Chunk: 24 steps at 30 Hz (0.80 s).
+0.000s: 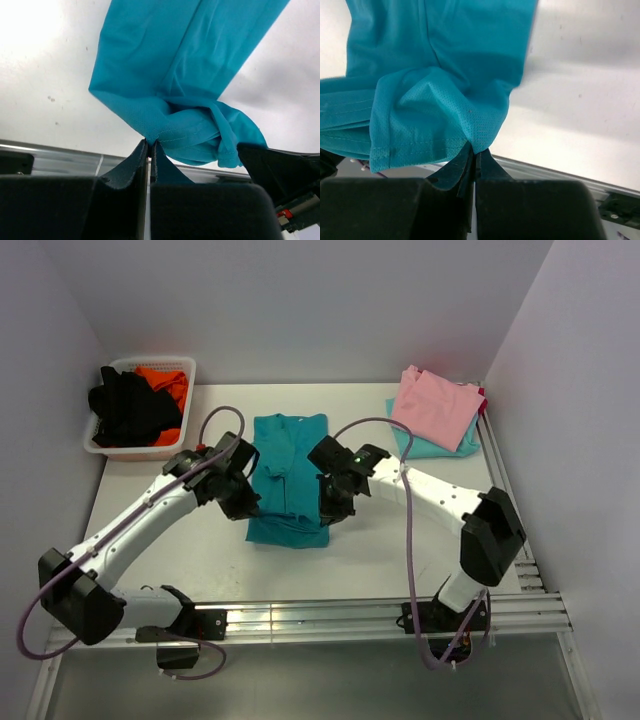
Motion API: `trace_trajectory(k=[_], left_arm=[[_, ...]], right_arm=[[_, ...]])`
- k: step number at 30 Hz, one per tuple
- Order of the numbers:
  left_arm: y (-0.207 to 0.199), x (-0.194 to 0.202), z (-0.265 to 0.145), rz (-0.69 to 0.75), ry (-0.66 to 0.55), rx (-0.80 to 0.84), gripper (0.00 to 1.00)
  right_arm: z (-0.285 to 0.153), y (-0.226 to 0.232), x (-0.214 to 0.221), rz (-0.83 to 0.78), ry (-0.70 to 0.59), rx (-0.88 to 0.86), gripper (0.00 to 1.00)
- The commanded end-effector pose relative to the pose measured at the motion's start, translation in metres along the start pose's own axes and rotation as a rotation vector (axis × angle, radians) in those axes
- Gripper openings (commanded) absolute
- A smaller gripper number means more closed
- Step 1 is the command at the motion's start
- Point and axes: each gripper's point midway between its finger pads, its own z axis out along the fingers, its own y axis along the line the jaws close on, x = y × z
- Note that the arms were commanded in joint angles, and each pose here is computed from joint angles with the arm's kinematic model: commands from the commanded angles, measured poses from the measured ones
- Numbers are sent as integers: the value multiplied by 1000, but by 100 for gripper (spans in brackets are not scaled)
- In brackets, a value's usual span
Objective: Fold and stack the t-shirts
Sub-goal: Fold the tshirt
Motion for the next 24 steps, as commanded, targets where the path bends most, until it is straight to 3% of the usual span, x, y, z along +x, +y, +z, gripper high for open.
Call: trace_trajectory(k=[1,11,12,14,15,16,20,21,22,24], left_arm=[[-19,-19,1,56,-16,50,0],[-28,-96,56,5,-20,-32,0],[-29,-108,71,-2,-7,-53,12],[-27,-130,84,-20,-13,-74,50],[-27,-150,93,-31,-23,-89,99],[-26,-158,94,-41,-22,-102,99],[-43,-209,73,-91,-109,-33,99],[-53,-222,57,-88,-153,9,99],[-57,-227,49,-85,-173,27,99],[-62,-231,33,-65,-203,54,99]], right_arm=[[0,7,-18,-48,12,0,0],[33,15,-109,-48,27,55,0],[23,20,-139,-25,-27,34,7],[38,3,-156,6,6,109,38],[36,4,-174,21,-12,124,83],[31,-5,-190,48,-31,121,100],[3,-16,-227,103,-107,51,100],[9,-27,-219,116,-79,64,100],[-15,-24,-227,115,-154,25,100],[-30,-38,-212,138,-162,25,100]])
